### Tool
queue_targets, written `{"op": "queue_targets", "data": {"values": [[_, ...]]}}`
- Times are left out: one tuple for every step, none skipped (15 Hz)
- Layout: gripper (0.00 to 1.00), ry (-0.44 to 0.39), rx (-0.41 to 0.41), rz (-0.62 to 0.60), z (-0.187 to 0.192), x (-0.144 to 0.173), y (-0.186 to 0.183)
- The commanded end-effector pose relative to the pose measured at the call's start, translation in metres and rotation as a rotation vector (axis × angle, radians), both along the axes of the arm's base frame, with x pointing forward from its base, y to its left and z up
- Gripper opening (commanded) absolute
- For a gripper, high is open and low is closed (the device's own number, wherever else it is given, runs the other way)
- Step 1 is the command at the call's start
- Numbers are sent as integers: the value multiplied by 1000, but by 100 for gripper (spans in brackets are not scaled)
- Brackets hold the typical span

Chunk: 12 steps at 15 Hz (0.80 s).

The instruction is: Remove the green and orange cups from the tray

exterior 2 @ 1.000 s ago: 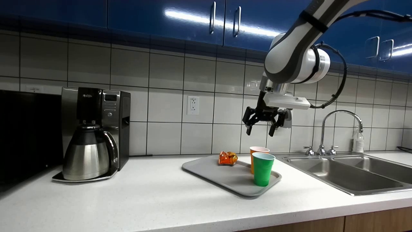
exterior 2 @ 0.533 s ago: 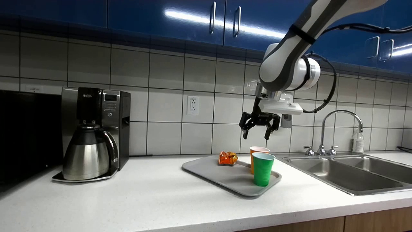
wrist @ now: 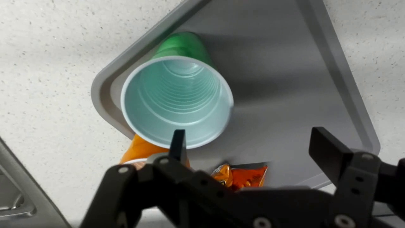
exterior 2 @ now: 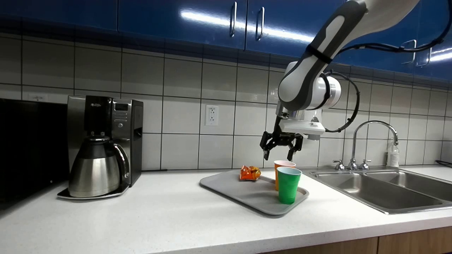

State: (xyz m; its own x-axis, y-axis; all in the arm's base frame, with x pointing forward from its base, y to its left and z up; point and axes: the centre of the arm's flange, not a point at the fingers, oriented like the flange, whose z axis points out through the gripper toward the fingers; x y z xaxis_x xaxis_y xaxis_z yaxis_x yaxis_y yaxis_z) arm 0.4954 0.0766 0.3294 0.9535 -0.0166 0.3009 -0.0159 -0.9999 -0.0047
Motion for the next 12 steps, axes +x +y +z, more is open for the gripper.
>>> {"op": "queue_targets", "data": {"values": [[100, 6, -8, 3, -11, 19, 1], [100, 12, -7, 3, -14, 21, 1], [100, 18, -8, 3, -17, 22, 1], [100, 25, -8, 3, -21, 23, 1], [100, 30, -8, 3, -24, 24, 0], [100, 36, -8, 3, -27, 25, 0], [100, 41, -8, 3, -30, 25, 0], [100, 46, -8, 3, -33, 26, 0], [100, 50, -9, 3, -36, 26, 0], [100, 53, -9, 3, -38, 27, 0], [100, 54, -9, 3, -40, 27, -1], [100, 56, -9, 2, -42, 28, -1]]}}
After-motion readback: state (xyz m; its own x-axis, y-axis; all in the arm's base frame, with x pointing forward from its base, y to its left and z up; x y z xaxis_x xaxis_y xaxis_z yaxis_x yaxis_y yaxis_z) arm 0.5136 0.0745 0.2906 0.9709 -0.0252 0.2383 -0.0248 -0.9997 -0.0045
